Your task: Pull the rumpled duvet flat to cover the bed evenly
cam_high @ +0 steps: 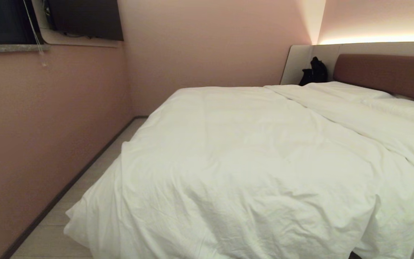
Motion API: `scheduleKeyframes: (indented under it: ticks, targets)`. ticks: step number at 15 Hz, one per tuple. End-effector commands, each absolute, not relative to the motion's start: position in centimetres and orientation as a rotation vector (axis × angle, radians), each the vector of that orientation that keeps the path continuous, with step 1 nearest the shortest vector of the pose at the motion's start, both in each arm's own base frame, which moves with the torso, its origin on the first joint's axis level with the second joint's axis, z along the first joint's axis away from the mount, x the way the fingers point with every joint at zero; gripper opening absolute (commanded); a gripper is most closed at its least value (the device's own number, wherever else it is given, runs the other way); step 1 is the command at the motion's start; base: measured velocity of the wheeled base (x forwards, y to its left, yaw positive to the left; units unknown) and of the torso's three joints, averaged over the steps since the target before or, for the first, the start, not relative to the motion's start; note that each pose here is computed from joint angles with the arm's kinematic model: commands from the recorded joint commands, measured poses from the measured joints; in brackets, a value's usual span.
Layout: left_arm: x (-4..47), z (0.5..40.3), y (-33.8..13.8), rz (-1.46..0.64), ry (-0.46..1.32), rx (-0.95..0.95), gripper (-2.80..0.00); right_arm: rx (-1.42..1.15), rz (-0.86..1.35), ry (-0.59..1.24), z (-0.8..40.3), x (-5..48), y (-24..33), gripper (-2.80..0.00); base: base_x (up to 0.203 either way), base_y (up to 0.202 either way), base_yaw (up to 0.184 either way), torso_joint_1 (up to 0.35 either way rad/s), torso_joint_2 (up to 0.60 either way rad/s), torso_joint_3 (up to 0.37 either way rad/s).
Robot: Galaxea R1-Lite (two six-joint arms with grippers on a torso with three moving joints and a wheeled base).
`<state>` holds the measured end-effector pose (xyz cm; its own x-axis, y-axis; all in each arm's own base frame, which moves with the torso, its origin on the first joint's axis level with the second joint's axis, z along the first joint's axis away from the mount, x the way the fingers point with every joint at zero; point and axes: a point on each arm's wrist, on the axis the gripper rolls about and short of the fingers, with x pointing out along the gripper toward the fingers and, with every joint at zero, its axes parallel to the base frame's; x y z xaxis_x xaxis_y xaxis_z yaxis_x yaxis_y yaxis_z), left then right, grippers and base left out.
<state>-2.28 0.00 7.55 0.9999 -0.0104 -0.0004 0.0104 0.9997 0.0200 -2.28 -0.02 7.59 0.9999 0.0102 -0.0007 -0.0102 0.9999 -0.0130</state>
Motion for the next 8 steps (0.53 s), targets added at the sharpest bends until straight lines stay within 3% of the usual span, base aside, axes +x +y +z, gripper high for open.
scheduleKeyframes:
  ticks: [1, 8]
  targets:
    - [-2.28, 7.55, 0.00, -0.011, 0.000, 0.020, -2.80, -0.014, 0.011, 0.000, 7.59, -2.28, -0.02, -2.80, 0.000, 0.198, -0.005, 0.002, 0.01, 0.006]
    - [-2.28, 7.55, 0.00, -0.011, 0.000, 0.020, -2.80, -0.014, 0.011, 0.001, 7.57, -2.27, -0.02, -2.80, 0.000, 0.199, 0.000, 0.002, 0.00, 0.003]
